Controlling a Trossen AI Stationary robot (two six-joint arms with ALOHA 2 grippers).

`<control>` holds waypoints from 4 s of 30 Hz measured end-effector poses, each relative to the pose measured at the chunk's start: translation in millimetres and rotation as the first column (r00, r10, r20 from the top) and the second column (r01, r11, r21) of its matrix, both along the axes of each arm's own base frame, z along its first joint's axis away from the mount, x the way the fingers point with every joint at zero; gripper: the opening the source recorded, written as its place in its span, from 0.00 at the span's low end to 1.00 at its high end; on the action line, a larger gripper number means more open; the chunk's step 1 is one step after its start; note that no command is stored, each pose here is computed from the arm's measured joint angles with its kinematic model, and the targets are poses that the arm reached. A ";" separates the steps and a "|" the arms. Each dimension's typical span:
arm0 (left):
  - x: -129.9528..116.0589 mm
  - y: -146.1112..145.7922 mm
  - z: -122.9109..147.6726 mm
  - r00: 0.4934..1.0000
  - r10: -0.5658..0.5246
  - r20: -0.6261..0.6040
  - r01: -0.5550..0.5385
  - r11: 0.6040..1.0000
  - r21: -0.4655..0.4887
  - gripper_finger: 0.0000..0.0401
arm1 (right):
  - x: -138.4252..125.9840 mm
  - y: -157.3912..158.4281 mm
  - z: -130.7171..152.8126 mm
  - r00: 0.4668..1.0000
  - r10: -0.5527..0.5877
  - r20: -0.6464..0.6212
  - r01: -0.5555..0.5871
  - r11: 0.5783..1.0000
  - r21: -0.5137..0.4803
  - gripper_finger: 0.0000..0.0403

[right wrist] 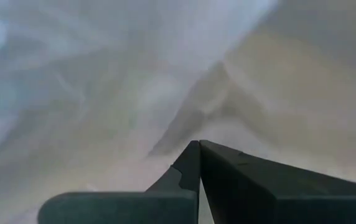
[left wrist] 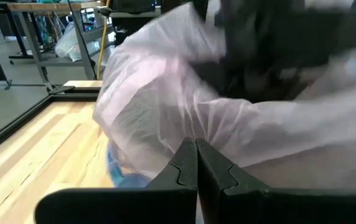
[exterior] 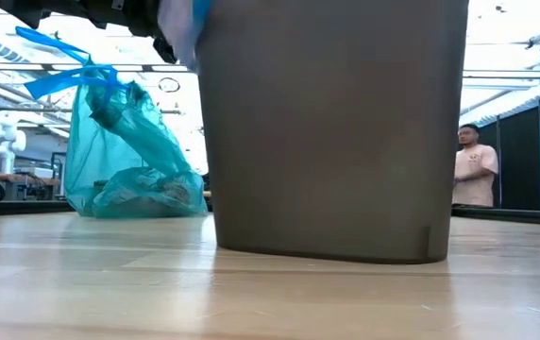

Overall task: Place trash/remove bag and relplace
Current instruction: Insert the trash bag into the trash bin

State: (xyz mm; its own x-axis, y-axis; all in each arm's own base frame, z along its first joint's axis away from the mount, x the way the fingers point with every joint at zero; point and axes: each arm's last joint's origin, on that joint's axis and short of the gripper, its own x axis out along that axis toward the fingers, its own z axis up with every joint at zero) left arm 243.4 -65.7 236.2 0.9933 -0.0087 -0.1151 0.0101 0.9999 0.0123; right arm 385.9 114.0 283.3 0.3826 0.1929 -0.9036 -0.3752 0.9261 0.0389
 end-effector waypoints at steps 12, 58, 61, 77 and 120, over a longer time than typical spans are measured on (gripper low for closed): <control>-0.1 -0.1 0.2 1.000 -0.004 0.001 0.004 1.000 -0.001 0.00 | 6.3 3.4 -5.0 0.998 -0.051 0.030 0.052 0.998 -0.022 0.00; -27.2 5.3 51.4 0.946 -0.141 0.293 0.142 0.990 0.018 0.00 | -7.2 28.2 2.8 0.991 -0.106 0.084 0.115 0.987 -0.114 0.00; -27.4 1.0 53.9 0.906 -0.266 0.329 0.277 0.961 0.011 0.00 | -6.9 28.2 3.0 0.990 -0.107 0.089 0.117 0.986 -0.115 0.00; 26.7 -26.1 11.6 0.953 -0.282 0.108 0.290 0.955 -0.064 0.00 | -7.1 29.1 5.5 0.985 -0.119 0.123 0.137 0.980 -0.143 0.00; 25.2 -23.9 10.6 0.969 -0.232 0.083 0.238 0.968 -0.083 0.00 | -28.9 47.1 24.4 0.954 -0.234 0.187 0.261 0.956 -0.133 0.00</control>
